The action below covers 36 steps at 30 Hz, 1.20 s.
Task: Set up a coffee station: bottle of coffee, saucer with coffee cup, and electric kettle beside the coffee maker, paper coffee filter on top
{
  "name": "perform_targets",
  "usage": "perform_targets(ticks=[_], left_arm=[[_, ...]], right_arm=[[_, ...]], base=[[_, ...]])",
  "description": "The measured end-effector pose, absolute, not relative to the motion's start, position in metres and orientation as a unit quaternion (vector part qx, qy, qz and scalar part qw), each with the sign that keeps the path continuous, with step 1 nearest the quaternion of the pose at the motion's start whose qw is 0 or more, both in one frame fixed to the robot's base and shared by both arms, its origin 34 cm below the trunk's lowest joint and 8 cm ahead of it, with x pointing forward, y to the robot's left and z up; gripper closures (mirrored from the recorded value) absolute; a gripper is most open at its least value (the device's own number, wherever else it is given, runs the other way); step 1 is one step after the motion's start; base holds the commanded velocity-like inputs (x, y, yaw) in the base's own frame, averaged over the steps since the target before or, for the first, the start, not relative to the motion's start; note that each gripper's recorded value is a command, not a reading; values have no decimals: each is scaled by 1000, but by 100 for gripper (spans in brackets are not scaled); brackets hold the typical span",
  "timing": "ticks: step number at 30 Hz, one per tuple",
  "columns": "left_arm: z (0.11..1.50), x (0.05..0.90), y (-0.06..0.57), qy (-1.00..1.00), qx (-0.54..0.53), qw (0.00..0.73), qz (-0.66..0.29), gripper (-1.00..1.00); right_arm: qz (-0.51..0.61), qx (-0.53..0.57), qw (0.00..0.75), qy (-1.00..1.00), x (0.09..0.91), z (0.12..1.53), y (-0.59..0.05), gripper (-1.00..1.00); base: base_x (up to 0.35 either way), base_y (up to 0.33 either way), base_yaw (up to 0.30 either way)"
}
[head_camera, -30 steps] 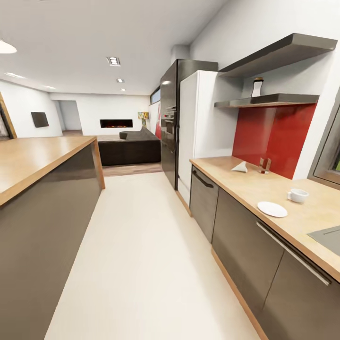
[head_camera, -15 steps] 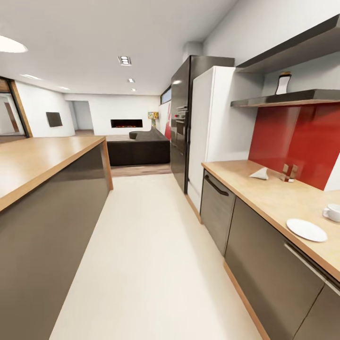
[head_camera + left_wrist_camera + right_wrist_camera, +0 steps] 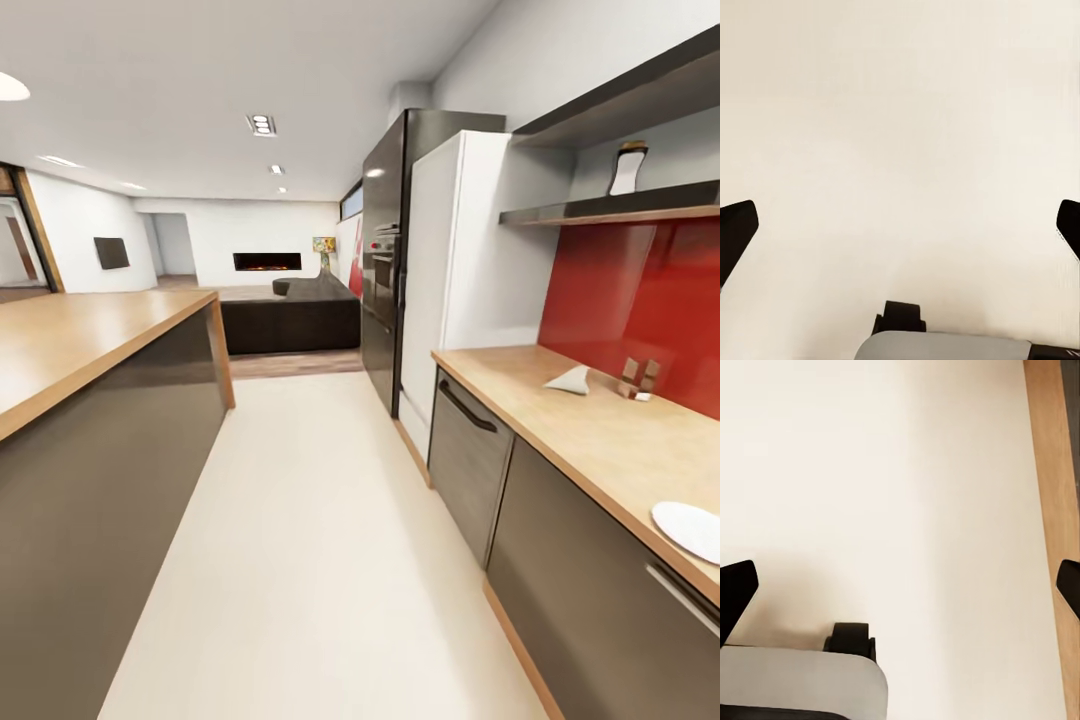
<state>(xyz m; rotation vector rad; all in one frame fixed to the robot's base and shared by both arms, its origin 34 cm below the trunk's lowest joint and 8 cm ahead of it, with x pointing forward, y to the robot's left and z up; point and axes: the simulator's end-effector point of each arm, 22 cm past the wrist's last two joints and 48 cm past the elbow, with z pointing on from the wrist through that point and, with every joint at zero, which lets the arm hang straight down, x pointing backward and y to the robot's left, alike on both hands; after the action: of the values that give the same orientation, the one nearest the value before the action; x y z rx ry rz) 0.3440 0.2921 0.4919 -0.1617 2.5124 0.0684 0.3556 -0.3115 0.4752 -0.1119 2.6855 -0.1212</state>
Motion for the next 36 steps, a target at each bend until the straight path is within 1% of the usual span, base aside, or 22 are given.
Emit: perform_targets(ticks=[17,23,24,25,28,31,36], left_arm=[[492,344,292,950,-61,307,26,-100],[492,344,292,950,-61,306,26,-100],[492,344,293,949,-62,307,26,-100],[492,344,293,949,-62,307,26,-100],[492,344,293,949,-62,307,27,-100],[492,344,293,949,-62,307,26,-100],[492,344,293,949,-63,307,27,-100]], right_arm=[[-44,-40,224,973,356,475,-312,-100],[-44,-40,224,973,356,475,-312,-100],[-37,-43,268,962,393,490,-301,-100],[-32,-46,292,955,413,499,-293,-100],[-23,-57,331,942,446,518,-279,-100],[1,-94,414,905,512,570,-243,-100],[27,-119,514,849,581,654,-204,-100]], base=[[323,0,0],[96,0,0],[3,0,0],[2,0,0],[2,0,0],[0,0,0],[0,0,0]])
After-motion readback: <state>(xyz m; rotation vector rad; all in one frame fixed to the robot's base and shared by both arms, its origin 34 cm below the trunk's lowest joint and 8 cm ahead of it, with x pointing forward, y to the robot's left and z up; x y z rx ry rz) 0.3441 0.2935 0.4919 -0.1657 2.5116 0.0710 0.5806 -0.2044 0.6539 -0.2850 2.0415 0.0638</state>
